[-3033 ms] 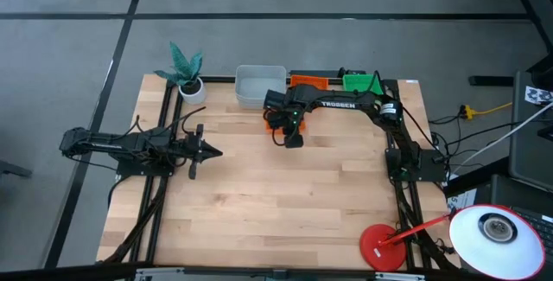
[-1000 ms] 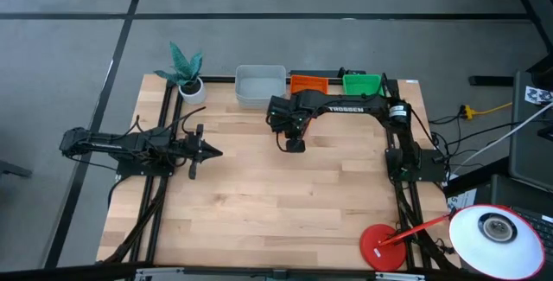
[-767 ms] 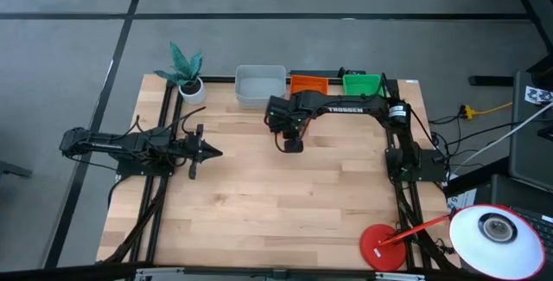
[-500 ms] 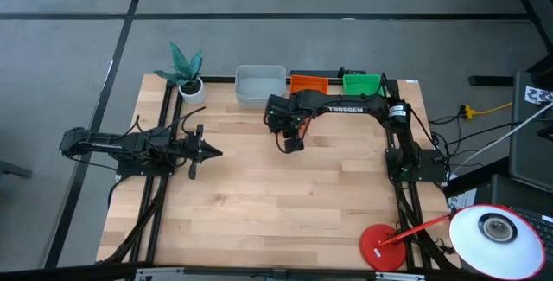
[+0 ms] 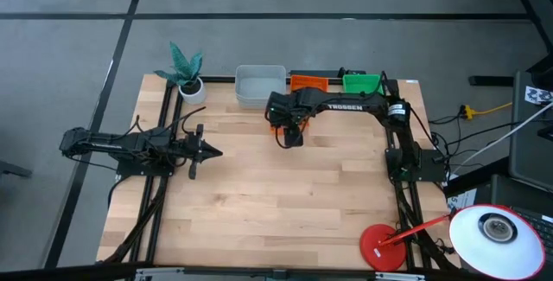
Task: Stack baskets by color
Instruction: Stack the orange bin on the orange bins, then return to Home Position
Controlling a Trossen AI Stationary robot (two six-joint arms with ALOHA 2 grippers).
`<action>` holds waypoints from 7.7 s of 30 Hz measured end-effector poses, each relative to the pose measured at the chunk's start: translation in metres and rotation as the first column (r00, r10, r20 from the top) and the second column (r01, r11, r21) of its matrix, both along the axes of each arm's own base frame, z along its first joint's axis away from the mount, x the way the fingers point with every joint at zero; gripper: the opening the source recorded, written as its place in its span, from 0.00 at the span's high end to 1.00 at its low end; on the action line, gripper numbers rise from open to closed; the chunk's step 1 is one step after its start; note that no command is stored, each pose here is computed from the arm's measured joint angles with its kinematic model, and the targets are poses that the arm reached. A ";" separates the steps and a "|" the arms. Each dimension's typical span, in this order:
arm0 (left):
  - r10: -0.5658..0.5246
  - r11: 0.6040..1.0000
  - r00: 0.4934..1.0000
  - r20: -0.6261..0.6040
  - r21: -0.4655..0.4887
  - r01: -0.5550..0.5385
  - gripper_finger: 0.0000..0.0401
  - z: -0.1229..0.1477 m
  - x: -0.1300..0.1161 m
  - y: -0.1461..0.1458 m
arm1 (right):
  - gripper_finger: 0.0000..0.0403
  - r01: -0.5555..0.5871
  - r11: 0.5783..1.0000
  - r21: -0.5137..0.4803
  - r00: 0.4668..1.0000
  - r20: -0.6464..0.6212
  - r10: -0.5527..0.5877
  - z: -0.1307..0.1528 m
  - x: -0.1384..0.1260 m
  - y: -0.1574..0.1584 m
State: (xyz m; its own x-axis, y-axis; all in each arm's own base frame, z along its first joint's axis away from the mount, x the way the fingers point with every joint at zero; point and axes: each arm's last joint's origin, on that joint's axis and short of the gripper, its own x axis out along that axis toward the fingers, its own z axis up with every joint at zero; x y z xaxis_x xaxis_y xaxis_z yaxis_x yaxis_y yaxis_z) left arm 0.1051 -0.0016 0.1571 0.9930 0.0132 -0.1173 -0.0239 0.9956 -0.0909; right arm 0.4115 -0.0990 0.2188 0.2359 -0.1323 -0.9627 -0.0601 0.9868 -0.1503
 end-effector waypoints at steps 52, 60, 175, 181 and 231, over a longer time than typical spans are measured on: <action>0.000 1.000 1.000 0.000 0.000 0.000 1.00 0.000 0.000 0.000 | 0.99 0.389 0.908 -0.153 0.919 0.001 -0.394 0.037 -0.084 -0.138; 0.000 1.000 1.000 0.000 0.000 0.000 1.00 0.000 0.000 0.000 | 0.99 0.357 0.928 -0.106 0.931 -0.033 -0.362 0.025 -0.077 -0.135; 0.000 1.000 1.000 0.000 0.000 0.000 1.00 0.000 0.000 0.000 | 0.74 0.237 0.969 0.076 0.971 -0.028 -0.235 -0.030 -0.075 -0.113; 0.000 1.000 1.000 0.000 0.000 0.000 1.00 0.000 0.000 0.000 | 0.74 0.256 0.962 0.091 0.967 -0.026 -0.255 -0.030 -0.077 -0.116; 0.000 1.000 1.000 0.001 0.000 0.000 1.00 0.000 0.000 0.000 | 0.74 0.030 0.919 0.394 0.447 0.817 -0.365 -0.059 -0.277 0.106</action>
State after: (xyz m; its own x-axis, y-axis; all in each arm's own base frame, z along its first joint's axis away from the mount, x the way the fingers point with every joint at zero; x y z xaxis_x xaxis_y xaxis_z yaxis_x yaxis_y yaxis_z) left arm 0.1051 -0.0017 0.1572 0.9931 0.0128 -0.1165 -0.0235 0.9956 -0.0911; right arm 0.1342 0.0071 0.1596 0.9622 -0.0622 -0.2651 0.1376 0.9512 0.2763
